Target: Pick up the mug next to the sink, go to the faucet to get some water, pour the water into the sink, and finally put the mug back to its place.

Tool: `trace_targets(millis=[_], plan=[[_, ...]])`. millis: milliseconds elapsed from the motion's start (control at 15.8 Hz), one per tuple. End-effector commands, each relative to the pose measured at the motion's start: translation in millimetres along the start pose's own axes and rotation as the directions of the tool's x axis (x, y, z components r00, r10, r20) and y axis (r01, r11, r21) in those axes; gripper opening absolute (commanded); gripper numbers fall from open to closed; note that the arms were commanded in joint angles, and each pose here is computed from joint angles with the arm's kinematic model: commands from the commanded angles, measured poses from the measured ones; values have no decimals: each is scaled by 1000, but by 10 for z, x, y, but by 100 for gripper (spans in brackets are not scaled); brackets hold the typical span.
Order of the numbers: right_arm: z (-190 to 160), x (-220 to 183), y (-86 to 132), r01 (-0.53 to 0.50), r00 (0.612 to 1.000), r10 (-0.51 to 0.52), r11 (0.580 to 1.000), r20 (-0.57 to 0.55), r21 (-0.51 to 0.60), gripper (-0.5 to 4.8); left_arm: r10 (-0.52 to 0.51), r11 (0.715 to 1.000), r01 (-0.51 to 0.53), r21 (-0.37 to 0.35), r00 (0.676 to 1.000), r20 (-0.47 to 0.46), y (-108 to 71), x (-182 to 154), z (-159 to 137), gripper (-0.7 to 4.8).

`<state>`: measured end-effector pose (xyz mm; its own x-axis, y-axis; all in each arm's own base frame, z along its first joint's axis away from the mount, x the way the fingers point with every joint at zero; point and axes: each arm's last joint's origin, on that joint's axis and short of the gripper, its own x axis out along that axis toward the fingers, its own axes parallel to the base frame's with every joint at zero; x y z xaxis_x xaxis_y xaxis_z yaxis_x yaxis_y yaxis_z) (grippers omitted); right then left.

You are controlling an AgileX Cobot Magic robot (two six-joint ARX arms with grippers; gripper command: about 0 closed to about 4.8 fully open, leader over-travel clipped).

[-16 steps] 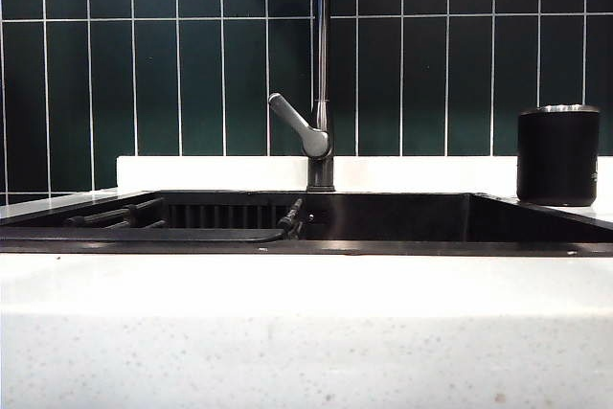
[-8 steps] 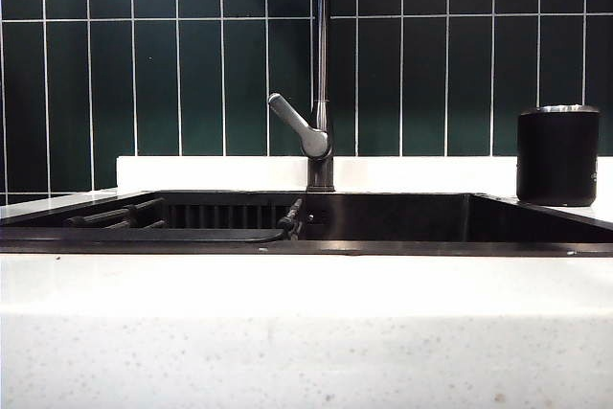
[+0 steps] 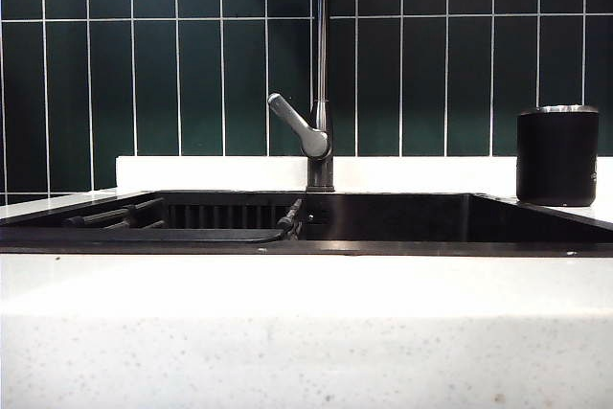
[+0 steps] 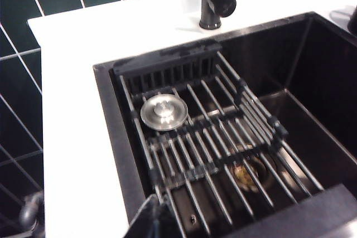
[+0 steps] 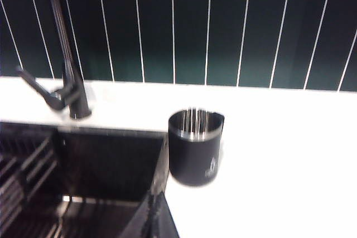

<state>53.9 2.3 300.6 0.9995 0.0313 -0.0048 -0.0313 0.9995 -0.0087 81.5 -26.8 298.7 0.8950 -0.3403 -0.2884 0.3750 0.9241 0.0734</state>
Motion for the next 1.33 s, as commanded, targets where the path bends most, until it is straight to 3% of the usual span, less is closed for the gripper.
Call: trace_targets(millis=[63,379,694,947,1010,1325], plan=[[-244,65,3,2,1000,-2,1000,-7,17,-1,7,997,0,-78,996,84,-4,152,-128,-6],[-582,289,13,-4,999,1,996,35,84,-1,92,989,-63,-134,970,224,18,385,-276,-6],[-881,381,19,10,999,-8,999,-47,48,-1,88,987,-72,-142,990,109,18,666,-474,-6],[-908,378,-8,104,992,-100,993,-74,55,-2,91,987,-69,-142,984,153,29,774,-429,-6],[-924,375,-8,105,991,-100,993,-90,52,-2,89,987,-72,-142,989,120,25,780,-477,-6],[-946,364,-8,107,989,-101,993,-110,45,-2,94,981,-70,-180,987,132,-10,687,-793,-6]])
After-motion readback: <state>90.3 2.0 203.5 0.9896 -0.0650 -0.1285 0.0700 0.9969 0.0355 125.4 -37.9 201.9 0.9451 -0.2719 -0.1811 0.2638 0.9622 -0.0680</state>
